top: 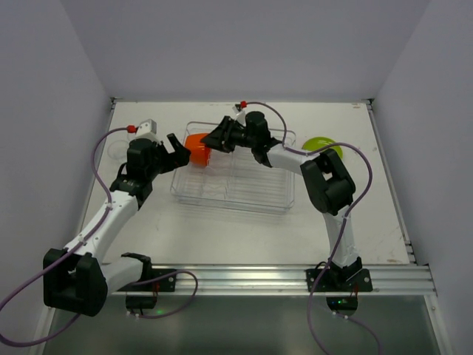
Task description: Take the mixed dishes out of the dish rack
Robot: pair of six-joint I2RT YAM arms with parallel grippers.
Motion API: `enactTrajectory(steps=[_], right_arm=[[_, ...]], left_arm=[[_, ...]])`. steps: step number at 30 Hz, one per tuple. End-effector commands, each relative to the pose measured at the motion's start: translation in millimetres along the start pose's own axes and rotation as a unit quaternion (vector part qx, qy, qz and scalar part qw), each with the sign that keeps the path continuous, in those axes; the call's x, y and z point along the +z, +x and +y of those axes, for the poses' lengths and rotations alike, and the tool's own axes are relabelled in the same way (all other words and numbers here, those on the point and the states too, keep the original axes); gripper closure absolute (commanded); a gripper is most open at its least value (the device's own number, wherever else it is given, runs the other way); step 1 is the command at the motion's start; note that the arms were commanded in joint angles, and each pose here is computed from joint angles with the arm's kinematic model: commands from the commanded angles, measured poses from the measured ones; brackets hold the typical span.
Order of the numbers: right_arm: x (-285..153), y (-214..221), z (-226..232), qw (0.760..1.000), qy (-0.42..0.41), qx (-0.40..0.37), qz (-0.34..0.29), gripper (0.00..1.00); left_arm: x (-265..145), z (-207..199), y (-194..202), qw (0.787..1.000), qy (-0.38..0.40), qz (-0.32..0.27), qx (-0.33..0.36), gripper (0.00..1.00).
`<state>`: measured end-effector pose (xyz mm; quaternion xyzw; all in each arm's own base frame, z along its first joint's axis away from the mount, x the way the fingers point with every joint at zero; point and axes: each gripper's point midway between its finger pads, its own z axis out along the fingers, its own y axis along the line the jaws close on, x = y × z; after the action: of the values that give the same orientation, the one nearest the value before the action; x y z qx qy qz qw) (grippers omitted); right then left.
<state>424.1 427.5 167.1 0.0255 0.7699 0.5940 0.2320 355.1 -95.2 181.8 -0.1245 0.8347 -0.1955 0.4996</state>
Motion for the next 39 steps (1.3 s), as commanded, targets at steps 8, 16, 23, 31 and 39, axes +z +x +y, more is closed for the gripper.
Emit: enactTrajectory(steps=[8,16,23,31,39], right_arm=[[9,-7,12,1.0,-0.022,-0.015,0.002,0.62],[18,-4,13,1.0,-0.02,-0.019,0.011,0.62],[22,-4,14,0.999,-0.028,-0.02,0.011,0.74],[24,-4,20,0.999,-0.04,-0.018,0.013,0.99],[12,-14,44,0.997,-0.07,-0.043,-0.008,1.0]], left_arm=[[-7,-12,-25,0.999,0.011,-0.036,0.018,0.0],[-11,-13,-27,0.999,0.014,-0.037,0.019,0.0],[-12,-13,-27,0.999,0.012,-0.037,0.02,0.0],[-15,-13,-28,0.999,0.011,-0.039,0.021,0.0],[-13,-17,-26,0.999,0.022,-0.032,0.012,0.0]])
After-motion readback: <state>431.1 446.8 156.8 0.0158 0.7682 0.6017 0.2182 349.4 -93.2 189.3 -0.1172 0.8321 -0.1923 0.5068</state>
